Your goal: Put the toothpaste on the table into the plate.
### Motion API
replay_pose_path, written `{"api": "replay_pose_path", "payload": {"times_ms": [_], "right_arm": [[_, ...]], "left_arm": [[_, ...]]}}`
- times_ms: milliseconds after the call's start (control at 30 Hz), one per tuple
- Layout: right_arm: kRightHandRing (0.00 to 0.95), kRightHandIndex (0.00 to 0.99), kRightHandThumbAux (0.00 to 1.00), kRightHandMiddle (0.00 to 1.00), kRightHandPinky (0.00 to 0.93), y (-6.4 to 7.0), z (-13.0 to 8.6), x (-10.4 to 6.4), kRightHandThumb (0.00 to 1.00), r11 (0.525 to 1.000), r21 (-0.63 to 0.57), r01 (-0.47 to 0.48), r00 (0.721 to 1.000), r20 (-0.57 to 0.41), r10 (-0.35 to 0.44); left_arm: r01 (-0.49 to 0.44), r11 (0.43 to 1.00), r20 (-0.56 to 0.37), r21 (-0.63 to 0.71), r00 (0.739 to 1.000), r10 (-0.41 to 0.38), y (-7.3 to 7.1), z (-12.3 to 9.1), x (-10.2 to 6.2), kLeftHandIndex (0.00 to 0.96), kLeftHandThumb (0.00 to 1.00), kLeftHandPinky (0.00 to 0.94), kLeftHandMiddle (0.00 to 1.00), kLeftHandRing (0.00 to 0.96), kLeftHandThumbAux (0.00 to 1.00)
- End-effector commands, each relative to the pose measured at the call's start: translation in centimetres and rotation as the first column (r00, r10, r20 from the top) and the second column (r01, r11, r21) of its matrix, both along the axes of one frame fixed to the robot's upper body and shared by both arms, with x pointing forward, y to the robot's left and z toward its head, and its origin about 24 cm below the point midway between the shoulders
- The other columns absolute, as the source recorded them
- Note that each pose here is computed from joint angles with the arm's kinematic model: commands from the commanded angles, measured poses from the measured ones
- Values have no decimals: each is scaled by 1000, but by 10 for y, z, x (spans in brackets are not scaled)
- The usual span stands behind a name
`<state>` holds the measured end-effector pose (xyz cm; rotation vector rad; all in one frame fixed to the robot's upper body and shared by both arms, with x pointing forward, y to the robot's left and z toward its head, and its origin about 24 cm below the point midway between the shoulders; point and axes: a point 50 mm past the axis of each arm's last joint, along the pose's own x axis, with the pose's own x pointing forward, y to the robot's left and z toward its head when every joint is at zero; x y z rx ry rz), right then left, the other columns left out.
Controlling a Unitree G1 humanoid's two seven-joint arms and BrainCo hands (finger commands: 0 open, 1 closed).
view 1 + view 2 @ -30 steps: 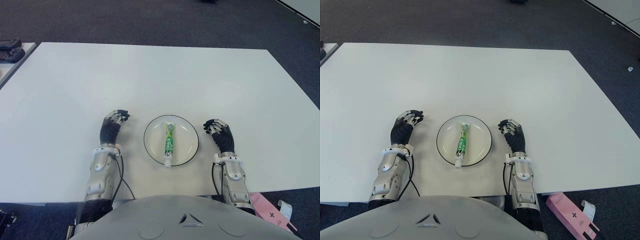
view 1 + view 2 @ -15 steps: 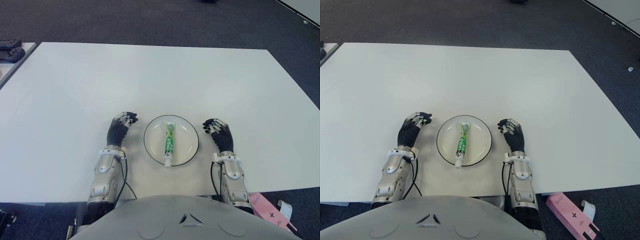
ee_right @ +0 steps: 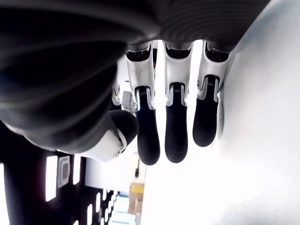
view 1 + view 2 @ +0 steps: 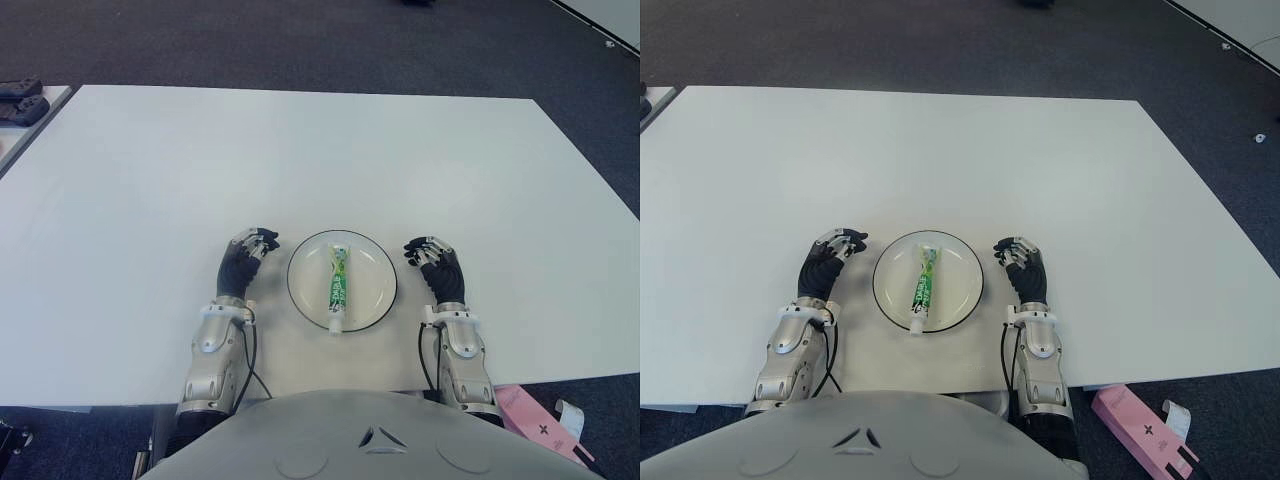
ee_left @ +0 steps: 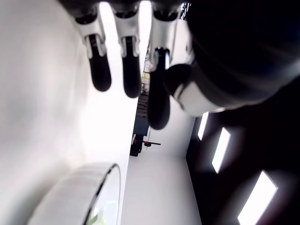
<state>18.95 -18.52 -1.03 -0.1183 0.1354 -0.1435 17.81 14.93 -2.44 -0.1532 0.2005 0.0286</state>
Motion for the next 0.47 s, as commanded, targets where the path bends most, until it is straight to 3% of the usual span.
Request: {"api": "replay_pose_path", "payload": {"times_ms": [33, 467], "right_arm": [[470, 421, 731, 481, 473, 2, -2, 0, 705, 1000, 21, 10, 1000, -19, -9], [471, 421, 730, 480, 470, 3, 0, -1, 705, 1000, 27, -7, 1000, -2, 7]], "left_arm": [[-31, 999, -96, 31, 995, 34, 0, -13, -13, 435, 707, 522, 536, 527, 719], [-97, 993, -69, 65, 992, 102, 8, -14, -18, 435, 707, 520, 549, 537, 719]]}}
